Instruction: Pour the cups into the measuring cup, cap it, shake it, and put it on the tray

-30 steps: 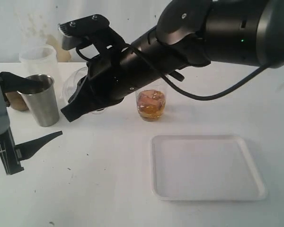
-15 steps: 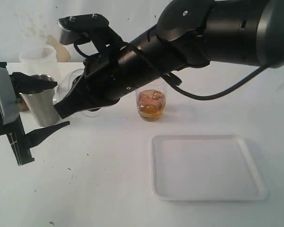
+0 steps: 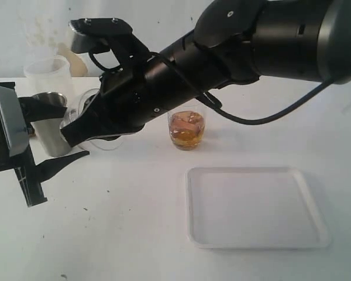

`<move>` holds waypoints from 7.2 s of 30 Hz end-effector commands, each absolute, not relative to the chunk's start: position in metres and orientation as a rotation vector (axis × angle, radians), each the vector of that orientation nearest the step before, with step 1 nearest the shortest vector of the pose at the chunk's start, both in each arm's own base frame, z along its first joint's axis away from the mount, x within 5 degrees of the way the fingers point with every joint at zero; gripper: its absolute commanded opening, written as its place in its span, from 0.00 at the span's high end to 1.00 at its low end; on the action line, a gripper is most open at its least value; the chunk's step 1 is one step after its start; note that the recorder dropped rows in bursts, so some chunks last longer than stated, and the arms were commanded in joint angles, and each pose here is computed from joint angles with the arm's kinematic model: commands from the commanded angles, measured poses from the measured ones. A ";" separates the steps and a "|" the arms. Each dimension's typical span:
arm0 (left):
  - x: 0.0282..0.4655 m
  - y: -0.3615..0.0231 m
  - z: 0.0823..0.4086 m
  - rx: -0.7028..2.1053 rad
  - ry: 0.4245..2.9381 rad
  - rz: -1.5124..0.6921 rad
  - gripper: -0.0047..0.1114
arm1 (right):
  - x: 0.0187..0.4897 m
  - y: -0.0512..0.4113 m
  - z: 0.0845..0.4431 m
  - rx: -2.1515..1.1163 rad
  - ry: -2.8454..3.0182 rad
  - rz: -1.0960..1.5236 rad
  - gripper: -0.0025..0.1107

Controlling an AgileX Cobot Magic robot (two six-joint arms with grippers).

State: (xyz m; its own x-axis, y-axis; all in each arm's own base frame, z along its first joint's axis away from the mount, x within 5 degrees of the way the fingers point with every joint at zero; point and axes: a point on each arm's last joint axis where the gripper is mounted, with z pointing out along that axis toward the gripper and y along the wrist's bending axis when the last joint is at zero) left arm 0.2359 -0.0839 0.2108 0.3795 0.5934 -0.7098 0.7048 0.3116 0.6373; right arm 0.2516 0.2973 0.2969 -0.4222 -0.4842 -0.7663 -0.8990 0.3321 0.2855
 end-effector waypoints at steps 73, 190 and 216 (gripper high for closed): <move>0.404 -0.238 0.283 2.059 -0.043 1.244 0.96 | 0.329 0.065 0.265 -0.295 2.099 0.501 0.98; 0.400 -0.264 0.250 2.152 -0.278 1.285 0.54 | 0.425 0.103 0.132 -0.307 2.103 1.177 0.98; 0.402 -0.263 0.253 2.134 -0.238 1.286 0.65 | 0.425 0.103 0.132 -0.286 2.112 1.187 0.98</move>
State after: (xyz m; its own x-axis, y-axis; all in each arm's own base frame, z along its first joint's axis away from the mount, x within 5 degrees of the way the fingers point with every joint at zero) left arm 0.4023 -0.2645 0.2508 0.5080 0.1506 0.8481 -0.4655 -0.7804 0.4174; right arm 0.4249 0.1008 0.1302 -0.7397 0.1359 -0.6591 -0.4851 0.5711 0.6622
